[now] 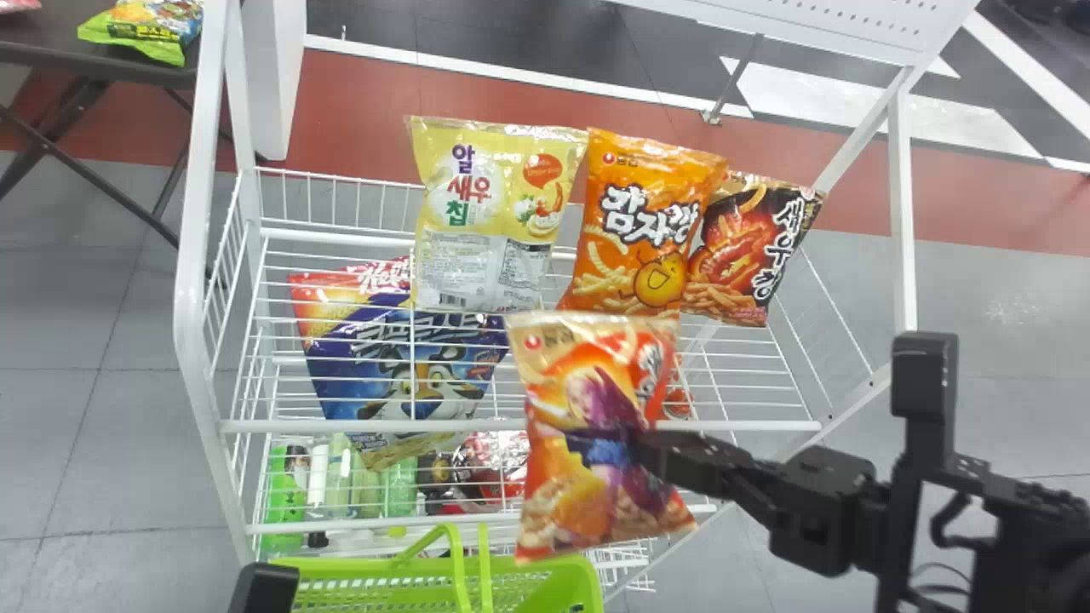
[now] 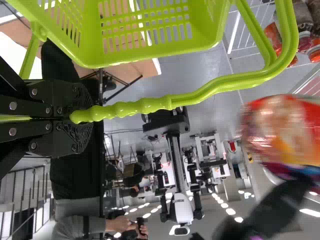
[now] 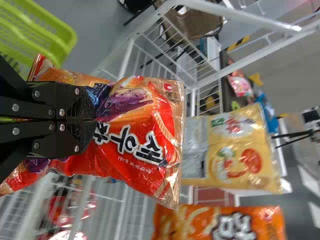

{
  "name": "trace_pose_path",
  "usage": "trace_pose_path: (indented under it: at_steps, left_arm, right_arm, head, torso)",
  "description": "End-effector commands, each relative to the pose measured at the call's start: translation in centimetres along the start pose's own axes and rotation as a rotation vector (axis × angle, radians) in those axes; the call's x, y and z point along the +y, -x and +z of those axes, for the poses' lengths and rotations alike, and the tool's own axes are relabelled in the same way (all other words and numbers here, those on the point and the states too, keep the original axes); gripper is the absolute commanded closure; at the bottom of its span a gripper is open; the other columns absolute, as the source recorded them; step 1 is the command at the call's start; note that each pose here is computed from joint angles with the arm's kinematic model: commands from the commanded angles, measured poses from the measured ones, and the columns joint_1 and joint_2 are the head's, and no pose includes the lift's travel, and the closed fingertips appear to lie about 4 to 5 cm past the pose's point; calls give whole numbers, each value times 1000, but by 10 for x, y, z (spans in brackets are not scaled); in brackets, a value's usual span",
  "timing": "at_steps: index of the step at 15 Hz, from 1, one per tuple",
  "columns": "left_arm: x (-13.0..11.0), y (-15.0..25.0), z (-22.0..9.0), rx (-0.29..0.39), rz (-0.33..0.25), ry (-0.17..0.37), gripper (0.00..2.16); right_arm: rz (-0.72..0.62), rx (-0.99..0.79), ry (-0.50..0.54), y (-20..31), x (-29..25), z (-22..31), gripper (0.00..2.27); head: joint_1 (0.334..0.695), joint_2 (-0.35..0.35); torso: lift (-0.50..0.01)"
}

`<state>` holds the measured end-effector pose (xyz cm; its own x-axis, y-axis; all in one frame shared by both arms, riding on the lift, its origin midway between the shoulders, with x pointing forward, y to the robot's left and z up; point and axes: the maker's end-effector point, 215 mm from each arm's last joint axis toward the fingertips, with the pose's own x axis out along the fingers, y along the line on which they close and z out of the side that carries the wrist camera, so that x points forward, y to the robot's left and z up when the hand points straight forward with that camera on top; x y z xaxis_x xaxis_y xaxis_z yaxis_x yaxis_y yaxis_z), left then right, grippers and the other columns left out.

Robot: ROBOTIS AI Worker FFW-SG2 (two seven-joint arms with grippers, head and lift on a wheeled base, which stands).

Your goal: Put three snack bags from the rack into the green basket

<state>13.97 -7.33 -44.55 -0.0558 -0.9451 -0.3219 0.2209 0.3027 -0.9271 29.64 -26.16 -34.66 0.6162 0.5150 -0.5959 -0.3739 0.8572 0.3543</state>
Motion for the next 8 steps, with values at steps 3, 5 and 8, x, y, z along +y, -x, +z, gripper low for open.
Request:
trace_pose_path:
  at_steps: [3, 5, 8]
  left_arm:
    - [-1, 4, 5, -16, -11, 4, 1480]
    - [-2, 6, 7, -24, -19, 7, 1480]
    - [-2, 4, 7, -23, -23, 6, 1480]
  right_arm:
    - [-6, 157, -128, 20, -6, -53, 2216]
    - [20, 272, -174, 15, 7, -95, 2216]
    - [132, 358, -266, -27, 34, -156, 2216]
  head:
    - [695, -350]
    - [695, -350]
    - [695, -350]
  torso:
    - [0]
    - [0]
    - [0]
